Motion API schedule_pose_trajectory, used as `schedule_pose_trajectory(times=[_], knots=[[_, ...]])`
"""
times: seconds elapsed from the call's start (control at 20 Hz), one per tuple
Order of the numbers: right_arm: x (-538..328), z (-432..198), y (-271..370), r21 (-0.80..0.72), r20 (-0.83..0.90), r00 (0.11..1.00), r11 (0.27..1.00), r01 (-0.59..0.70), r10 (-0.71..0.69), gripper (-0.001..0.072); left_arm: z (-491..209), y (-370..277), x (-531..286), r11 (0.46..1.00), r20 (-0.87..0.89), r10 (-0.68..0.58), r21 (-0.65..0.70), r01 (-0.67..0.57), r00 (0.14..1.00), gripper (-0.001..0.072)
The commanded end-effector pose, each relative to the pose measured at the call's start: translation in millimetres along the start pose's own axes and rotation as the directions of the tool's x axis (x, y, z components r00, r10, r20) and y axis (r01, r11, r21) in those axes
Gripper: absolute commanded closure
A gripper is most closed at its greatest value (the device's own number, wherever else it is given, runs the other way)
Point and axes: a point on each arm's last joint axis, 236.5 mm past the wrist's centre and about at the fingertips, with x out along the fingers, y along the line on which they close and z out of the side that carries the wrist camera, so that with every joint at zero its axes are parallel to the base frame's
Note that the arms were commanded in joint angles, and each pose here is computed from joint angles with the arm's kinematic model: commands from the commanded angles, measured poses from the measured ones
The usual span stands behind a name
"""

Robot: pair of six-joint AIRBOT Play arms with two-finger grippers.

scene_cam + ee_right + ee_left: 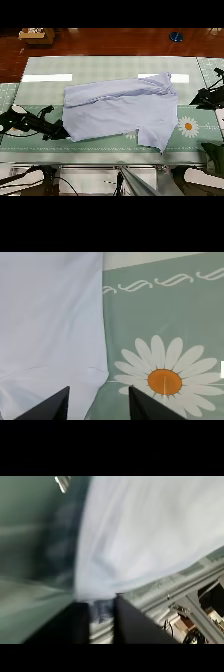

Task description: Fold the shirts.

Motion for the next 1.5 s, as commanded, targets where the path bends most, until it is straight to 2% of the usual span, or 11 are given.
schedule_pose_trajectory(times=[0.0, 0.1, 0.15, 0.4, 0.65, 0.85, 0.9, 1.05, 1.15, 1.35, 1.45], knots=[[-0.7, -7.7, -7.7, 0.007, -0.03, 0.999, 1.0, 0.026, -0.026, 0.0239, 2.7, -28.3, 14.4, 0.995, -0.002, -0.07, 0.074, 0.07, 0.998, 0.0682], [-2.6, -14.9, -24.6, 0.028, -0.052, 0.997, 0.998, 0.065, -0.063, 0.0215, -0.3, -28.7, 13.1, 0.994, -0.015, -0.078, 0.069, 0.079, 0.997, 0.0682], [-1.1, -20.4, -29.3, 0.058, -0.064, 0.997, 0.997, 0.05, -0.046, 0.0176, -1.8, -28.7, 11.7, 0.994, -0.021, -0.085, 0.064, 0.086, 0.996, 0.0682], [46.6, -67.3, -20.7, 0.155, -0.173, 0.977, 0.983, -0.098, 0.125, 0.0176, -5.4, -27.3, 3.8, 0.99, -0.033, -0.119, 0.069, 0.121, 0.992, 0.0682], [96.9, -54.2, 11.2, 0.23, 0.0, 0.954, 0.928, -0.293, 0.301, 0.0176, -5.3, -26.3, 0.6, 0.99, -0.03, -0.13, 0.057, 0.132, 0.991, 0.0682], [117.0, -65.6, 9.4, 0.262, 0.008, 0.954, 0.92, -0.292, 0.301, 0.0184, -5.1, -26.4, 0.5, 0.99, -0.029, -0.13, 0.057, 0.131, 0.991, 0.0682], [121.8, -73.5, 11.6, 0.254, -0.015, 0.953, 0.923, -0.289, 0.302, 0.0215, -5.0, -26.4, 0.4, 0.99, -0.028, -0.13, 0.058, 0.131, 0.991, 0.0682], [129.5, -81.7, 27.4, 0.165, -0.054, 0.95, 0.941, -0.294, 0.306, 0.059, -4.7, -26.7, 0.2, 0.99, -0.027, -0.13, 0.058, 0.132, 0.991, 0.0682], [116.8, -69.3, 40.6, 0.054, -0.012, 0.953, 0.952, -0.3, 0.301, 0.0683, -3.2, -28.4, -0.9, 0.989, -0.022, -0.136, 0.063, 0.137, 0.99, 0.0682], [38.2, -19.8, 64.7, -0.165, 0.23, 0.937, 0.959, -0.23, 0.264, 0.0684, 22.9, -69.8, -35.9, 0.96, 0.105, -0.231, 0.186, 0.209, 0.967, 0.0683], [-10.6, 8.5, 80.7, -0.207, 0.383, 0.883, 0.957, -0.204, 0.271, 0.0684, 50.0, -92.9, -72.9, 0.944, 0.239, -0.234, 0.288, 0.161, 0.942, 0.0683]])
